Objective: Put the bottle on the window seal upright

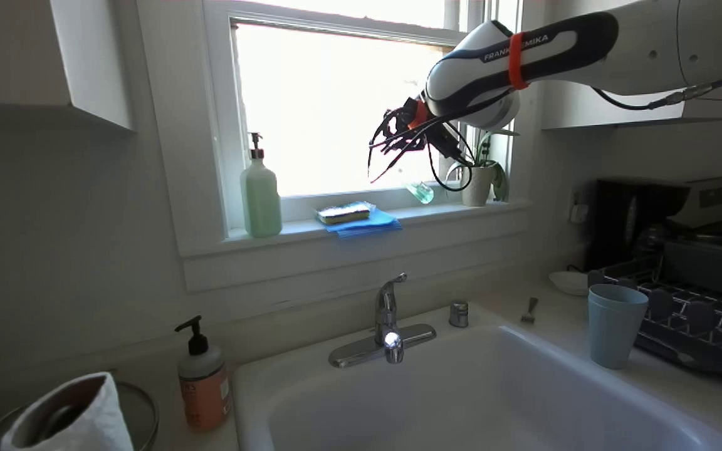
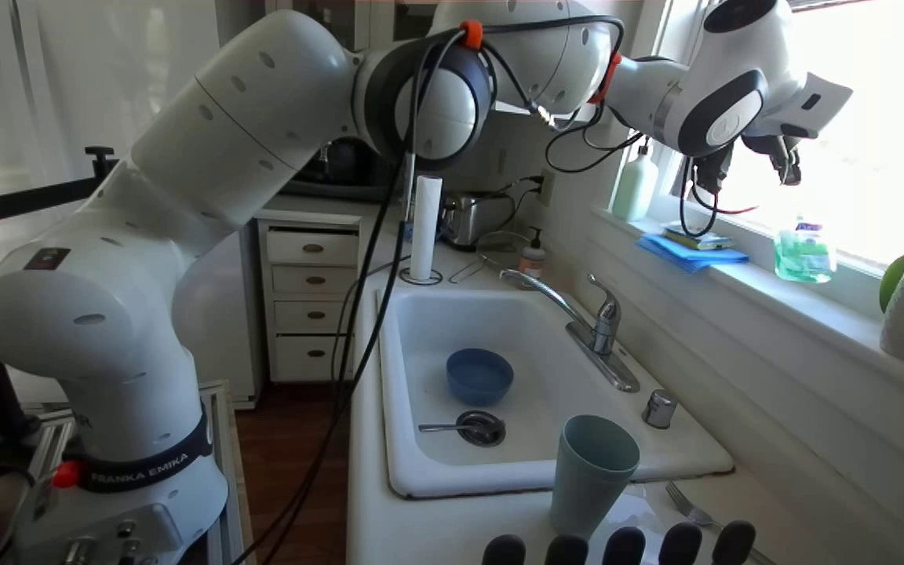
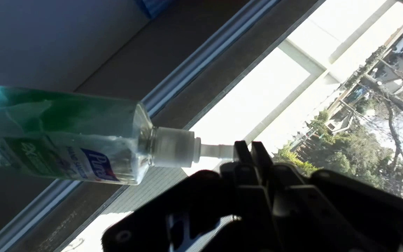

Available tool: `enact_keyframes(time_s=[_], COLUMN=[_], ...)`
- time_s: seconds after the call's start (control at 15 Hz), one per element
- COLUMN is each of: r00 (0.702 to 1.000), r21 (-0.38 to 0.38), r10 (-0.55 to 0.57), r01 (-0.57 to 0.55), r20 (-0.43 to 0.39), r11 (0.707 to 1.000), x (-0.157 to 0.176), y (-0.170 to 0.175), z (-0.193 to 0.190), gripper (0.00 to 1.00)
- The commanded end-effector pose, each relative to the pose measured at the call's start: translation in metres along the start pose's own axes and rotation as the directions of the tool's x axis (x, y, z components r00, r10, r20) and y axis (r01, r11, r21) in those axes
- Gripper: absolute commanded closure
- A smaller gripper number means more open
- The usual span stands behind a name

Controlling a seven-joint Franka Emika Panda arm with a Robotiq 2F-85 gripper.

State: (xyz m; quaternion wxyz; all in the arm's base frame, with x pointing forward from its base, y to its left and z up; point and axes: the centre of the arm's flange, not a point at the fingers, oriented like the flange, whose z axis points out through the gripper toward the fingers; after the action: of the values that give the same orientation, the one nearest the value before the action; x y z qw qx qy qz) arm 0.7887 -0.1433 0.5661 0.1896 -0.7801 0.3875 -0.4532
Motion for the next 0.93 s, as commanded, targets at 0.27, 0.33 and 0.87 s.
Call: enact_keyframes(time_s=[0.27,0.33,0.87], r00=[0.979,0.973,0.912], r21=[0.166,0.177,0.302], r10=[0.195,0.218,0.389], r01=[-0.182,-0.203,-0.337], r20=[-0.065,-0.068,-0.131], r11=[0.969,0.963,0.892], x=[-0.031,-0.034,-0.028], y=[0.03,0.033,0.051], z=[-0.047,-0.048,-0.073], gripper=[0.99,0.99,0.99])
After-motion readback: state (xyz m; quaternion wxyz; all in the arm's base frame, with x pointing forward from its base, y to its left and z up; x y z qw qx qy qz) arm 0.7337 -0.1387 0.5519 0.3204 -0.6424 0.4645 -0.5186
